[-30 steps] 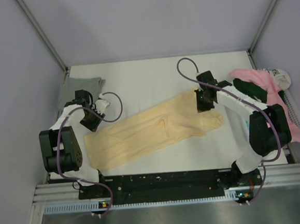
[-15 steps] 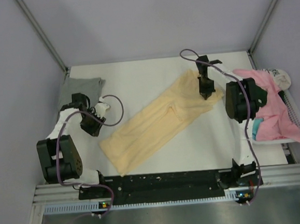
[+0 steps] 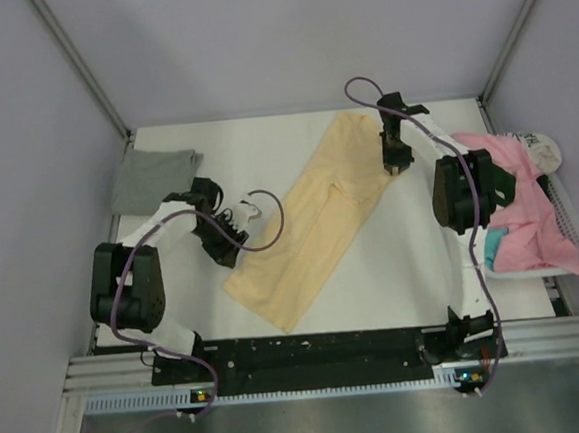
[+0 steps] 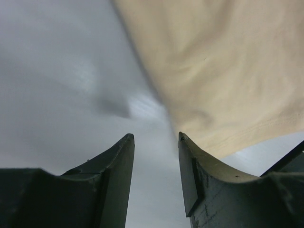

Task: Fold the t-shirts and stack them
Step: Rotate the tshirt 90 degrees

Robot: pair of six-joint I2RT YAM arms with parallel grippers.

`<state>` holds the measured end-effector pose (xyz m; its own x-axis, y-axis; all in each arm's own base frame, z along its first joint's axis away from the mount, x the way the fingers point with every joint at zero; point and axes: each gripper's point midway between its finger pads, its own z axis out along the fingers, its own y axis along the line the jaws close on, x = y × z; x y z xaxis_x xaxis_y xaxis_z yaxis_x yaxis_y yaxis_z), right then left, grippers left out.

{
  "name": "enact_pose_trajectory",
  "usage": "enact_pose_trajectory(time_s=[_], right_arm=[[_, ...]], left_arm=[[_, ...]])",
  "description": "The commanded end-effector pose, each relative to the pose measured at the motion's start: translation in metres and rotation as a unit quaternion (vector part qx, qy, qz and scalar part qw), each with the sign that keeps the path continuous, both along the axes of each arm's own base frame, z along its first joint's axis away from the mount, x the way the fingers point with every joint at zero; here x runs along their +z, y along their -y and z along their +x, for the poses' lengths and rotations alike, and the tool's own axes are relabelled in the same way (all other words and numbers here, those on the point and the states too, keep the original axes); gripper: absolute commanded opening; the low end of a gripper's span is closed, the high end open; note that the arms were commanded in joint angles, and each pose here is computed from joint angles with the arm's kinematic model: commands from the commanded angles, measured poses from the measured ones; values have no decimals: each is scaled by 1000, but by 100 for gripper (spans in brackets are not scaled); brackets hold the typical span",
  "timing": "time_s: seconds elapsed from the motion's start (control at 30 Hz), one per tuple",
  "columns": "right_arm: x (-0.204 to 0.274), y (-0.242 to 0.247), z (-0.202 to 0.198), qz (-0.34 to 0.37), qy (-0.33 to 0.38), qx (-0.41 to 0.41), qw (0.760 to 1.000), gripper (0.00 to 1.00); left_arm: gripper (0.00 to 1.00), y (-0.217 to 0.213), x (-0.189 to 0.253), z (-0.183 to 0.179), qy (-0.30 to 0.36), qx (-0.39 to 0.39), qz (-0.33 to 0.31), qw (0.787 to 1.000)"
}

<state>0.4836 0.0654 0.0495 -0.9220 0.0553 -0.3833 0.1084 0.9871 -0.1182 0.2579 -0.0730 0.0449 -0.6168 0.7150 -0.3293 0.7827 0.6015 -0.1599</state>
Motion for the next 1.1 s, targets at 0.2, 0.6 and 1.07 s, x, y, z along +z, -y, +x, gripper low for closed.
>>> enact_pose_trajectory(time_s=[0.2, 0.6, 1.07], right_arm=[[-42, -23, 22, 104, -27, -32, 994, 23], [73, -82, 126, 232, 177, 33, 956, 54], [172, -178, -168, 75, 362, 585, 722, 66]], left_arm=[[46, 19, -52, -43, -10, -123, 123, 985], [48, 106, 31, -145, -31, -328, -100, 939], [58, 96, 39, -110, 128, -431, -81, 890]])
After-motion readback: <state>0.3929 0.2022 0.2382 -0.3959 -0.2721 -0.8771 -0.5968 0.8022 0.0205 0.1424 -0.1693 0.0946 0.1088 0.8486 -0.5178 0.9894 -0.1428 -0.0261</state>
